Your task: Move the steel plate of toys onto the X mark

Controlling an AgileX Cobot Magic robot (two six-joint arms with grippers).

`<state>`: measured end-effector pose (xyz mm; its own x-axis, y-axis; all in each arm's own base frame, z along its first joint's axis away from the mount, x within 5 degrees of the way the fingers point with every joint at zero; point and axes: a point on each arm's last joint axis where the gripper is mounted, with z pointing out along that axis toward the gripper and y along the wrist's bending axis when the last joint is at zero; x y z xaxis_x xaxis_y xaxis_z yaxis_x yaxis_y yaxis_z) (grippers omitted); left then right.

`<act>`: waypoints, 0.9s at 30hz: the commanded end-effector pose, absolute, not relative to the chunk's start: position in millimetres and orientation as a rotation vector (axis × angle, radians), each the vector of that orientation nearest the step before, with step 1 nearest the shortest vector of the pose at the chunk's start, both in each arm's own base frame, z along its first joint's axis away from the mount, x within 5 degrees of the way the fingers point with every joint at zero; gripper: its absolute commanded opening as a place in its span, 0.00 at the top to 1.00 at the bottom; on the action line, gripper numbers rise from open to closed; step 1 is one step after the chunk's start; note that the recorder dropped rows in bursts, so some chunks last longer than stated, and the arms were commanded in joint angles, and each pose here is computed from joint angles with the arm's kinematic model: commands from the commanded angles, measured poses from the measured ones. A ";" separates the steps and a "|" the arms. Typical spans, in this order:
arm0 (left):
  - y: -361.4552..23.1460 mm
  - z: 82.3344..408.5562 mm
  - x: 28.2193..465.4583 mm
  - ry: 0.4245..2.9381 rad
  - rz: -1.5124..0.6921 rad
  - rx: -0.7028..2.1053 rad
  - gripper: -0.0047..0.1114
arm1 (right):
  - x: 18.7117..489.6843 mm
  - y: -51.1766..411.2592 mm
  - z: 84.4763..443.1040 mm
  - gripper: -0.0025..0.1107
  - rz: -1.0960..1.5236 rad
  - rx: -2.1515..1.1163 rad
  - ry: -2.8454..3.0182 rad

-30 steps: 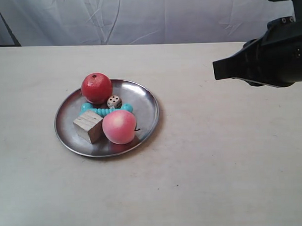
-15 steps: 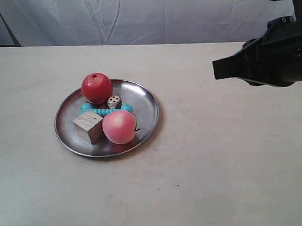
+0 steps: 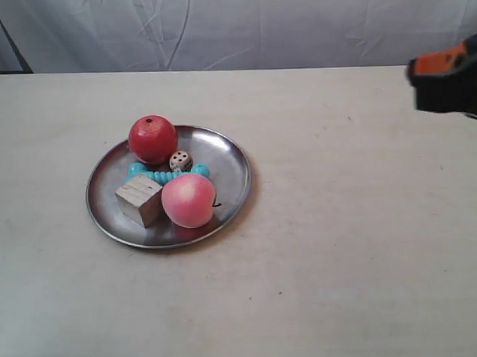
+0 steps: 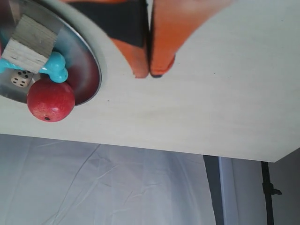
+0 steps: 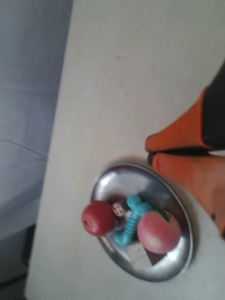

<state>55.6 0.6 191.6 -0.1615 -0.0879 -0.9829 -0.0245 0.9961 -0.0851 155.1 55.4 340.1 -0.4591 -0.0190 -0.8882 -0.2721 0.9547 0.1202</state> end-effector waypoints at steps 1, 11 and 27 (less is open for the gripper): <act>0.8 192.0 55.5 1.715 -0.058 -0.094 0.96 | 121.0 22.3 315.6 0.98 0.201 -0.059 1.882; 0.8 192.0 55.5 1.715 -0.058 -0.094 0.96 | 62.6 0.8 242.2 0.98 0.102 0.092 1.747; 0.8 192.0 55.5 1.715 -0.058 -0.094 0.96 | 62.6 1.4 184.1 0.98 0.116 0.109 1.843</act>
